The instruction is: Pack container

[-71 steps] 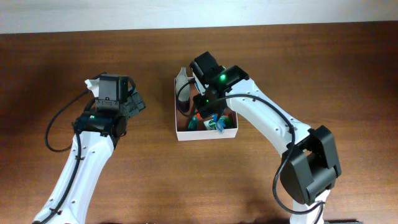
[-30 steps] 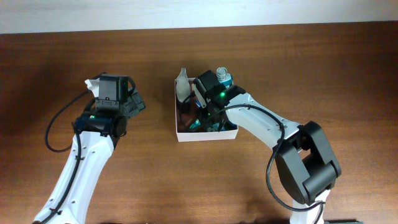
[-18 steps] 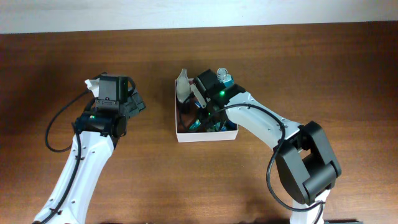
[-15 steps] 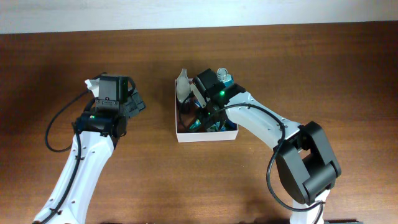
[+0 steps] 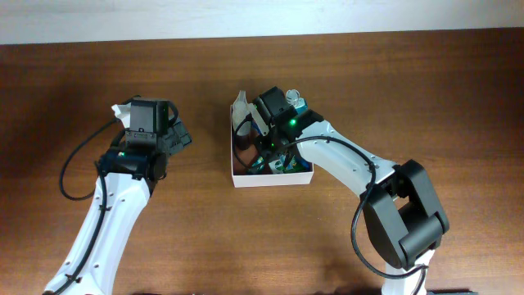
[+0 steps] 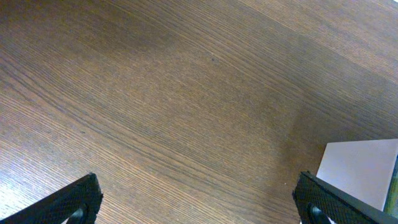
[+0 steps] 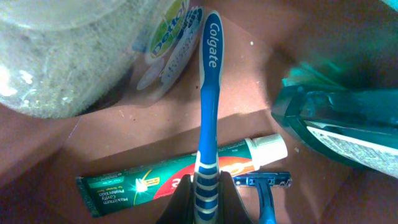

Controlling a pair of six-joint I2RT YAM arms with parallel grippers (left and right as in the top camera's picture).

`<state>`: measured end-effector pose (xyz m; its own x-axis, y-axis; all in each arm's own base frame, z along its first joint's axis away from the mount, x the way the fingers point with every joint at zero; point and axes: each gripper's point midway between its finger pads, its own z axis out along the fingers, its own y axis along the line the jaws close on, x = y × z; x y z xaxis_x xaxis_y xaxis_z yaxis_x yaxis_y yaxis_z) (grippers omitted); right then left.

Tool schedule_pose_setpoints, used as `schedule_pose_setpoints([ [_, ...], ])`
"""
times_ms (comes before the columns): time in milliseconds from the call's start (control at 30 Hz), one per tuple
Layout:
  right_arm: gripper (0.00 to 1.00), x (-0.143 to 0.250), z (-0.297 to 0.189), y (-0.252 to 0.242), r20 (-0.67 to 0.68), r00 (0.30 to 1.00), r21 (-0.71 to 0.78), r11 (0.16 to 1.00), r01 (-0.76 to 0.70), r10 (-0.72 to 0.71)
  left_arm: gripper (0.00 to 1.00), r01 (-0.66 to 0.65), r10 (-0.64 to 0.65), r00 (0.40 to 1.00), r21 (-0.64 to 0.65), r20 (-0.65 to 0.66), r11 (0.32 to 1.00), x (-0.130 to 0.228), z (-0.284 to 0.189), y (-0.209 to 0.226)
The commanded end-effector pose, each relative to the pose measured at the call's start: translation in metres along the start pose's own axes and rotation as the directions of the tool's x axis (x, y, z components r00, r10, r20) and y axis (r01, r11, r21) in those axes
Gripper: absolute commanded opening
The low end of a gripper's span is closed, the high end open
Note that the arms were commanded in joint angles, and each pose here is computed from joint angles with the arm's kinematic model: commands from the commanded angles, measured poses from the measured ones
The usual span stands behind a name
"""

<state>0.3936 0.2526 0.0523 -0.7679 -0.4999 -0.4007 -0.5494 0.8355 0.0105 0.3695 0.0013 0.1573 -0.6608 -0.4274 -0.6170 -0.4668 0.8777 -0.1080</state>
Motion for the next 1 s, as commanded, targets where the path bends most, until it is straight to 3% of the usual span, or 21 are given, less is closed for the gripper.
schedule_pose_setpoints([
  [0, 0.04, -0.011, -0.005, -0.002, 0.03, 1.0, 0.006, 1.0, 0.006, -0.006, 0.99, 0.0, 0.0, 1.0, -0.006, 0.027, 1.0, -0.008, -0.005, 0.002],
  [133, 0.05, -0.011, -0.005, -0.002, 0.029, 1.0, 0.006, 1.0, 0.005, -0.006, 0.99, 0.0, 0.0, 1.0, -0.006, 0.028, 1.0, -0.008, -0.005, 0.002],
  [167, 0.09, -0.011, -0.005, -0.002, 0.029, 1.0, 0.006, 1.0, 0.005, -0.006, 0.99, 0.0, 0.0, 1.0, -0.005, 0.027, 1.0, -0.008, -0.005, 0.002],
  [233, 0.29, -0.011, -0.005, -0.002, 0.029, 1.0, 0.006, 1.0, 0.005, -0.006, 0.99, 0.0, 0.0, 1.0, -0.005, 0.027, 1.0, -0.008, -0.005, 0.002],
  [467, 0.41, -0.006, -0.005, -0.001, 0.01, 1.0, 0.002, 1.0, 0.005, -0.005, 0.99, 0.0, 0.0, 1.0, -0.006, 0.027, 1.0, -0.008, -0.005, 0.002],
  [600, 0.4, -0.003, -0.005, -0.001, -0.002, 1.0, 0.002, 1.0, 0.005, -0.005, 0.99, 0.0, 0.0, 1.0, -0.005, 0.027, 1.0, -0.008, -0.005, 0.002],
  [667, 0.26, -0.002, -0.009, -0.001, -0.007, 1.0, 0.002, 1.0, 0.005, -0.005, 0.99, 0.0, 0.0, 1.0, -0.005, 0.027, 1.0, -0.008, -0.005, 0.002],
  [700, 0.25, -0.002, -0.012, -0.001, -0.005, 1.0, 0.002, 1.0, 0.005, -0.005, 0.99, 0.0, 0.0, 1.0, -0.005, 0.027, 1.0, -0.008, -0.005, 0.002],
  [967, 0.26, -0.01, -0.064, 0.0, 0.053, 0.999, 0.003, 1.0, 0.004, -0.005, 0.99, 0.0, 0.0, 1.0, -0.005, 0.027, 1.0, -0.008, -0.005, 0.002],
])
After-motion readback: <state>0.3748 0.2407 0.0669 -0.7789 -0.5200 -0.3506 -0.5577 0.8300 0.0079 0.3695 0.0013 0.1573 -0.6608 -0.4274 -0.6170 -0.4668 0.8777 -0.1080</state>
